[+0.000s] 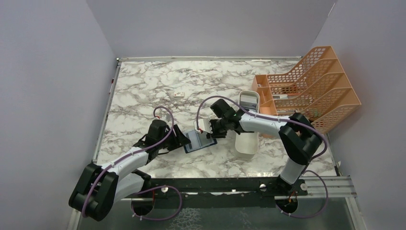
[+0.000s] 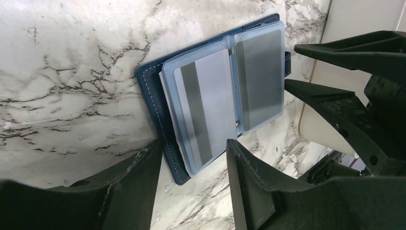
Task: Put the credit cards into the card holder
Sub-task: Close the card holder at the center of the board.
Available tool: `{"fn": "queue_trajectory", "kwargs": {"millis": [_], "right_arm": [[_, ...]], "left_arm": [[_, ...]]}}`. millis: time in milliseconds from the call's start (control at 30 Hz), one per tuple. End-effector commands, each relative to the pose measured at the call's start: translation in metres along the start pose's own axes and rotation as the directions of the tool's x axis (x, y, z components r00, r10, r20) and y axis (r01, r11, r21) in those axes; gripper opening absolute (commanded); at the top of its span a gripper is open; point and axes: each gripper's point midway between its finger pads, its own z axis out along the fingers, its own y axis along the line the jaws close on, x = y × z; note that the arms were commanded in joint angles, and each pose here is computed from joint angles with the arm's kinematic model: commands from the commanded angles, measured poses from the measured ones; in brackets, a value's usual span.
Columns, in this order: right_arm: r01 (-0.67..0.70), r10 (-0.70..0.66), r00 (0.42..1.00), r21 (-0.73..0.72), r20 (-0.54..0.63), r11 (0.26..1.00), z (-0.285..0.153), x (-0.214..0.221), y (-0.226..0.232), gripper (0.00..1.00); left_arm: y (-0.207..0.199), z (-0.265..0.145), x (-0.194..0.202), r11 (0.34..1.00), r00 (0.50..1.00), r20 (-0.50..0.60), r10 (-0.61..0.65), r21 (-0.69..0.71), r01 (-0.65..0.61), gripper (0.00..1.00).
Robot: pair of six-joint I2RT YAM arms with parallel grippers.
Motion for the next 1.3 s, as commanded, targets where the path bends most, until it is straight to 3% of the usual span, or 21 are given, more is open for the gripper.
{"fn": "queue_trajectory", "kwargs": {"millis": [0,233,333,367,467,500,800,1133,1267], "right_arm": [[0.023,-0.023,1.000,-0.055,0.005,0.998,0.005,-0.002,0.005,0.46],[-0.009,0.001,0.999,-0.142,-0.054,0.990,0.019,0.014,0.019,0.43],[-0.034,0.027,0.998,-0.144,-0.051,0.989,0.020,0.012,0.019,0.37],[-0.038,0.033,0.999,-0.149,-0.034,0.988,0.019,0.007,0.019,0.32],[-0.054,0.062,0.997,-0.145,0.049,0.988,0.016,-0.012,0.017,0.06],[-0.054,0.065,0.995,-0.139,0.079,0.989,0.014,-0.018,0.016,0.02],[-0.086,0.088,0.948,-0.020,0.305,0.996,-0.026,-0.061,0.007,0.01],[-0.123,0.105,0.888,0.012,0.448,0.992,-0.045,-0.086,0.007,0.01],[-0.163,0.151,0.865,-0.015,0.478,0.986,-0.043,-0.090,0.011,0.01]], "left_arm": [[-0.003,0.001,-0.007,1.000,1.000,0.009,0.018,0.007,-0.018,0.56],[-0.003,0.000,-0.008,1.000,1.000,0.012,0.021,0.003,-0.021,0.56],[-0.002,0.001,-0.009,1.000,1.000,0.011,0.023,-0.004,-0.023,0.57],[-0.002,0.002,-0.009,1.000,1.000,0.010,0.021,-0.003,-0.021,0.58],[-0.007,0.004,-0.011,1.000,1.000,0.003,0.017,0.008,-0.017,0.60],[-0.009,0.005,-0.012,1.000,1.000,-0.002,0.018,0.012,-0.018,0.60],[-0.006,-0.002,-0.015,0.999,0.999,0.018,0.031,-0.012,-0.031,0.60],[-0.005,-0.005,-0.012,1.000,1.000,0.023,0.019,-0.011,-0.019,0.44],[-0.005,-0.006,-0.013,1.000,0.999,0.024,0.022,-0.019,-0.022,0.44]]}}
